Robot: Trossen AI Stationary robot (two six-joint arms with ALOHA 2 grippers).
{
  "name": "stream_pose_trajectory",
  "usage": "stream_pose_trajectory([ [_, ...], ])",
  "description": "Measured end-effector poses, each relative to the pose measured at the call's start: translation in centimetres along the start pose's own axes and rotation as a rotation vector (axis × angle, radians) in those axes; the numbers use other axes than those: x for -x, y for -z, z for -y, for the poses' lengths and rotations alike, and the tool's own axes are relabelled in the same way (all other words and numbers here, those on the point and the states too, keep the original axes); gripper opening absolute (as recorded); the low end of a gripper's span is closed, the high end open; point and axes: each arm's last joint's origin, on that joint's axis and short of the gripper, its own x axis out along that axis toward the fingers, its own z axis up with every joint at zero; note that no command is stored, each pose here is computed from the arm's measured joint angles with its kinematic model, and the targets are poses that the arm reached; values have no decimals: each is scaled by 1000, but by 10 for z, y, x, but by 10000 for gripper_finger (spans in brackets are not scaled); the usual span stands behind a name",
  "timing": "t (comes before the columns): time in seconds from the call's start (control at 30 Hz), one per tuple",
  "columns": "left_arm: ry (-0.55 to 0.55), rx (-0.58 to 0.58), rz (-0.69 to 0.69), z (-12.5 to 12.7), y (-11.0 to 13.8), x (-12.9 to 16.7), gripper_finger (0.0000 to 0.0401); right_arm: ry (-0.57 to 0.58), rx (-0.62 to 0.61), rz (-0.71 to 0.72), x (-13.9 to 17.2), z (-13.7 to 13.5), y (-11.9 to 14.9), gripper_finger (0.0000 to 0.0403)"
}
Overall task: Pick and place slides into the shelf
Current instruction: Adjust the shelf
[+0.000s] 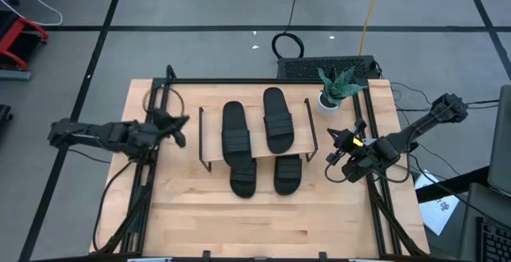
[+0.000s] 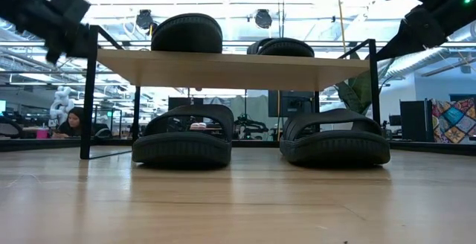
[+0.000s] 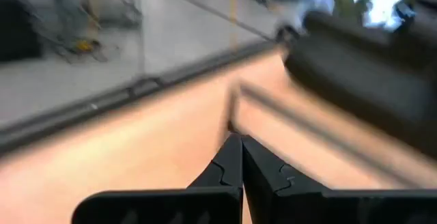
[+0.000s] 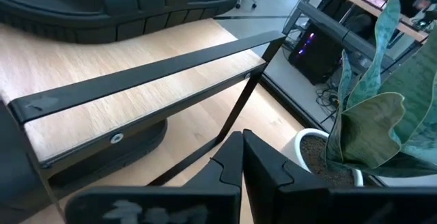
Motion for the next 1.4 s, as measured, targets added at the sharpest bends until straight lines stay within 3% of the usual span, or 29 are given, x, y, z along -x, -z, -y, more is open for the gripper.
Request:
stream_pose_trajectory([
  [0.17, 107, 27, -55, 6, 31, -8, 0, -37, -12, -29, 0, -2, 0, 0],
  [0.4, 207, 72, -61, 20, 36, -6, 0, -46, -28, -27, 0, -3, -1, 0],
  [0.63, 155, 66, -120, 30, 34, -10, 0, 7, -25, -1, -2, -1, 3, 0],
  [0.97, 94, 41, -261, 40, 51, -24, 0, 12, -23, -39, -22, -8, 25, 0],
  [1.23, 130, 54, -284, 43, 51, -26, 0, -168, 10, 1, -29, -23, 16, 0],
  [1.4, 145, 46, -310, 45, 40, -26, 0, -213, 5, 33, -28, -26, 10, 0],
])
